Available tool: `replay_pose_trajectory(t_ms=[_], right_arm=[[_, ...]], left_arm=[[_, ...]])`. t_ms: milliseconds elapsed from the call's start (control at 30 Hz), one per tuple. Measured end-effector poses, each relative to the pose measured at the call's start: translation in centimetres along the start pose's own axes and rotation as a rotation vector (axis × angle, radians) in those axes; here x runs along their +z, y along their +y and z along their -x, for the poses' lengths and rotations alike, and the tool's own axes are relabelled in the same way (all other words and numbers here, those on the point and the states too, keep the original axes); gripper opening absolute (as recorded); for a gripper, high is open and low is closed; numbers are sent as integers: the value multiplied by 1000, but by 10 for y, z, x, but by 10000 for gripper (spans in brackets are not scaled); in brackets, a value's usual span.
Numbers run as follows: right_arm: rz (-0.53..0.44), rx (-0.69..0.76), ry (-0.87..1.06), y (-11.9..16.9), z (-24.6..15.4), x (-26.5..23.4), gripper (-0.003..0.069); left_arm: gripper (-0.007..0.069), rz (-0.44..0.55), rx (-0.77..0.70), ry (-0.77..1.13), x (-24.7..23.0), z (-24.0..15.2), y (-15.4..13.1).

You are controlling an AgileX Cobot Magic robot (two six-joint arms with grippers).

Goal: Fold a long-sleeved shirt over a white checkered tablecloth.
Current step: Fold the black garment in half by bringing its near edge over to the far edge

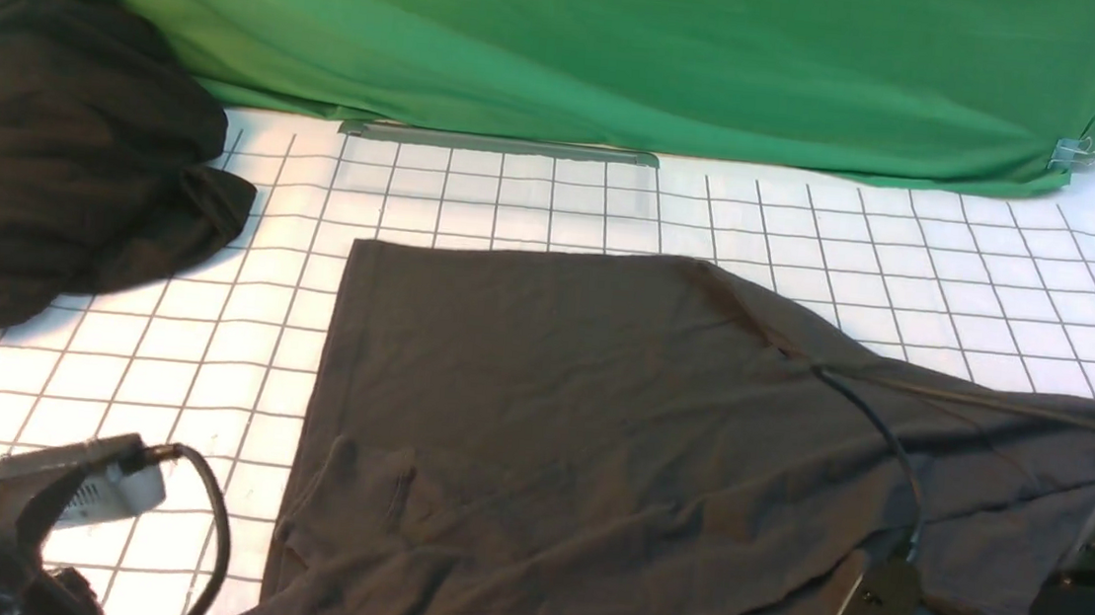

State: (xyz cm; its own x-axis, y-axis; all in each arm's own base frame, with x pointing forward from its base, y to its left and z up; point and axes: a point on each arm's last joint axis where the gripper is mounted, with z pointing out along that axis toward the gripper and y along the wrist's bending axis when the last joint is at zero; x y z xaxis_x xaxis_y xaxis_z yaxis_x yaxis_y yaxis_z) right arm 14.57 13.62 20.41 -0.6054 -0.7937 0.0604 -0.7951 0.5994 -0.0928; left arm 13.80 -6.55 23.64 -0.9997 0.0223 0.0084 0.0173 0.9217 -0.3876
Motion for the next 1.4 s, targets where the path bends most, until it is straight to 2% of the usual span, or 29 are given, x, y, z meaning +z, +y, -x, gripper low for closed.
replay_pose_trajectory(t_ms=[200, 233, 300, 467, 667, 867, 1167, 1400], right_arm=[[-59, -18, -59, -8, 11, -19, 38], [-106, -26, -106, -15, 20, -31, 35], [-140, -12, -162, -24, 28, -44, 35], [-187, 70, -261, -57, 53, -59, 35], [-209, 157, -305, -104, 89, -50, 35], [-230, 208, -332, -139, 116, -43, 35], [-235, 246, -317, -168, 137, -25, 38], [-243, 259, -350, -183, 152, -9, 41]], left_arm=[[18, -8, 31, -111, -20, 13, -10], [18, -5, 32, -175, -31, 23, -15], [18, -7, 27, -239, -40, 37, -20], [18, 20, 19, -291, -40, 79, -25], [18, 31, -46, -308, -34, 148, -23], [18, 13, -75, -334, -35, 202, -26], [18, 15, -116, -351, -30, 239, -28], [37, 30, -182, -345, -5, 260, -18]])
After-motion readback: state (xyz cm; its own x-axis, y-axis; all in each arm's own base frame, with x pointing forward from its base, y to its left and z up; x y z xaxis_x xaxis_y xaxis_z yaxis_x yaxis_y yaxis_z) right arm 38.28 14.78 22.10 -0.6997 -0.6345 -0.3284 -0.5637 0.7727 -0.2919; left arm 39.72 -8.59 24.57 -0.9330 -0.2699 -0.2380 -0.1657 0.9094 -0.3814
